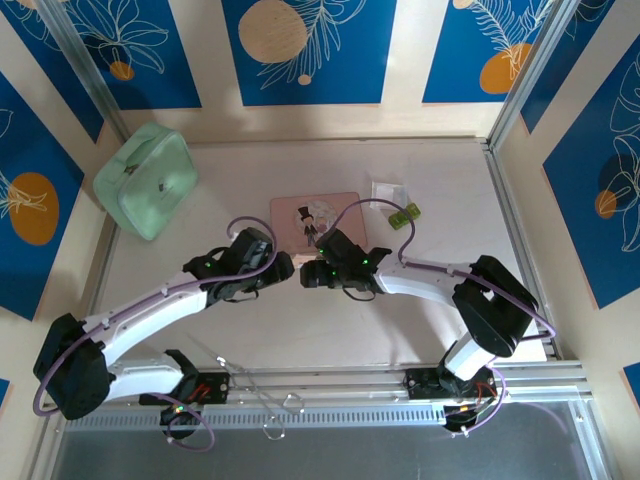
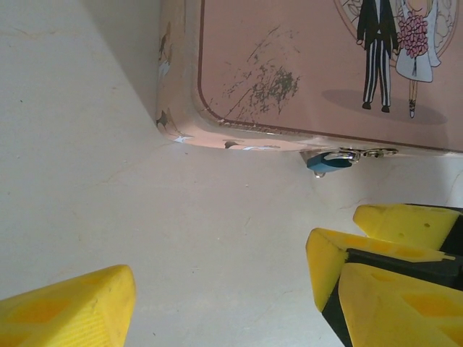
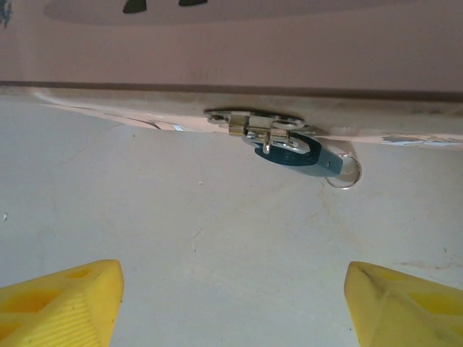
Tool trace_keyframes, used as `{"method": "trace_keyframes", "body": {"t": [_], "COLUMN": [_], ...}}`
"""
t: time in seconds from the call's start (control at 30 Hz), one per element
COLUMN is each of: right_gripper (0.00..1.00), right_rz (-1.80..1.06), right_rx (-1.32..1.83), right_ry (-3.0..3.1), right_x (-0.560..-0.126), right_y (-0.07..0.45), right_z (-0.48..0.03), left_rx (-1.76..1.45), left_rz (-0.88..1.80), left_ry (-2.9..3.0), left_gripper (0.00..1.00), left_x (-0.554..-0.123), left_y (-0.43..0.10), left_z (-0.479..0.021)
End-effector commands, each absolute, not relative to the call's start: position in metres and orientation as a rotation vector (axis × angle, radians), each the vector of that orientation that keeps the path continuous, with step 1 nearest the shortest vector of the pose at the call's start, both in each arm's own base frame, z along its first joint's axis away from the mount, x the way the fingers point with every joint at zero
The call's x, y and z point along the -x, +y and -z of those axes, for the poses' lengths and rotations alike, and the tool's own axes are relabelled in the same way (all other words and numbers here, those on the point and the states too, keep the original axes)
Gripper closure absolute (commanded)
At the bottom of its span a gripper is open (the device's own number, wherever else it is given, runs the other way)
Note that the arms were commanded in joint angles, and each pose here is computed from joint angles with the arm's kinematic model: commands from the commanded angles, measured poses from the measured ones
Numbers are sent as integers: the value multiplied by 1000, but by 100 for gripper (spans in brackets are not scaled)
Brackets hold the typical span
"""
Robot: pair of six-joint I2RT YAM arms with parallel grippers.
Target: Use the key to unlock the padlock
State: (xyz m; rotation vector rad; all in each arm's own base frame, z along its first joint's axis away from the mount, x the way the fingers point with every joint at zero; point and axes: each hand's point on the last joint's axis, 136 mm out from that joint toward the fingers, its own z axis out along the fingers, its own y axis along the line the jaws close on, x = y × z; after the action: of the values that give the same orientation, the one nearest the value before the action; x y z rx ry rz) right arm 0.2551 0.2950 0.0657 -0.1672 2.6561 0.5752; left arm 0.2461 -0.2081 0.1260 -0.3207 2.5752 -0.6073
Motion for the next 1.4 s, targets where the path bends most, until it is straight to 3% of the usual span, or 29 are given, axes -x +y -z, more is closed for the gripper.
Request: {"method": "trace_keyframes", "body": {"t": [0.0,1.37], "right_gripper": [20,22], "right_rz": [-567,-483], "right_rx": [157,229], "right_ry": [2639,2534], "right_x": [-258,-298], "right_y": [294,302], "right_z": [-67,-59], "left_rx": [314,228], "left_rz": [617,658], "left_ry": [2539,2538], "left_gripper": [26,26], "left_x": [-254,-254], "left_y": [-209,-216], "left_z": [-133,-127]}}
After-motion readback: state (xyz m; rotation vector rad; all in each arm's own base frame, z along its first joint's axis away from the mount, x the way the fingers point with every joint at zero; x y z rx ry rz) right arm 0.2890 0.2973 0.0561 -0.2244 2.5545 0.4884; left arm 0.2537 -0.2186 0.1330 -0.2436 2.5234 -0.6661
